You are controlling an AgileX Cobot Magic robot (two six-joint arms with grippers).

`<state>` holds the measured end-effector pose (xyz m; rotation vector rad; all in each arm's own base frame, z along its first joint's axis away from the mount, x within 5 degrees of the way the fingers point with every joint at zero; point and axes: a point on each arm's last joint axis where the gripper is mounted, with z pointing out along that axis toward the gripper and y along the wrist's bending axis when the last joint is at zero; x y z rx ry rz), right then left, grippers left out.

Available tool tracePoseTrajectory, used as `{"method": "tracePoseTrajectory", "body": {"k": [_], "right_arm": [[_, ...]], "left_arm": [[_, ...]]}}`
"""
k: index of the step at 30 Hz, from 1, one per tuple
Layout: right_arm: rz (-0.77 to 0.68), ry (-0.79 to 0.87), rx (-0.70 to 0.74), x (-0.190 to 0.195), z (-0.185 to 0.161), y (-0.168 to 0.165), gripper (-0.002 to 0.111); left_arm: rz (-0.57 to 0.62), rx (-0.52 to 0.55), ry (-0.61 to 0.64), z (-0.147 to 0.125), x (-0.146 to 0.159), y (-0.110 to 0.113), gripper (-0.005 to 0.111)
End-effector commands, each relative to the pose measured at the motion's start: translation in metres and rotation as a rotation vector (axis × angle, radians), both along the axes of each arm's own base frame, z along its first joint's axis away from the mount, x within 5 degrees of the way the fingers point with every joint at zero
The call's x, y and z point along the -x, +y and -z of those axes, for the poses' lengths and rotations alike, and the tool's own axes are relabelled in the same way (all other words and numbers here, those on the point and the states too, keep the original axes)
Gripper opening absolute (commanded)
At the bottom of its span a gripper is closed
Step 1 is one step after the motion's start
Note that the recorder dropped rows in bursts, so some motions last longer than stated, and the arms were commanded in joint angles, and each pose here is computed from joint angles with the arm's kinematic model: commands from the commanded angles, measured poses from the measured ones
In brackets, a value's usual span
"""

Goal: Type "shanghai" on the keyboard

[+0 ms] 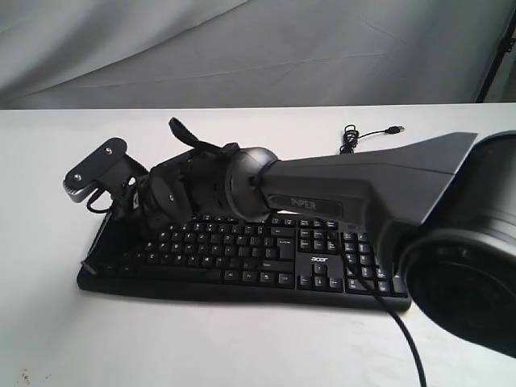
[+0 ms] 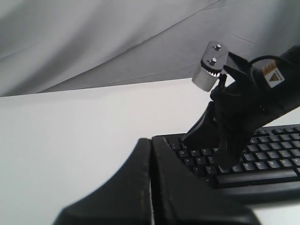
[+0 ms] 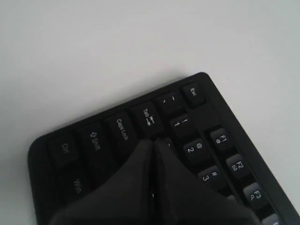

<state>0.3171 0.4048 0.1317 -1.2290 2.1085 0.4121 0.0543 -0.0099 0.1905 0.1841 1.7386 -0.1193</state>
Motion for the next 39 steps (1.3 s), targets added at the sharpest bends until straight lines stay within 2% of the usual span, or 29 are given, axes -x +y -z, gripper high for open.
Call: {"method": "tracePoseTrajectory", "body": {"k": [1, 30, 34, 39], "right_arm": [[-0.008, -0.002, 0.002, 0.000, 0.005, 0.003, 0.000], [-0.017, -0.003, 0.012, 0.001, 0.023, 0.007, 0.000], [-0.021, -0.013, 0.004, 0.002, 0.012, 0.006, 0.000], [-0.050, -0.075, 0.003, 0.005, -0.022, 0.000, 0.000]], "left_arm": [[0.004, 0.003, -0.004, 0.001, 0.000, 0.000, 0.000], [0.004, 0.003, -0.004, 0.001, 0.000, 0.000, 0.000], [0.004, 0.003, -0.004, 0.001, 0.000, 0.000, 0.000], [0.004, 0.003, -0.004, 0.001, 0.000, 0.000, 0.000]]}}
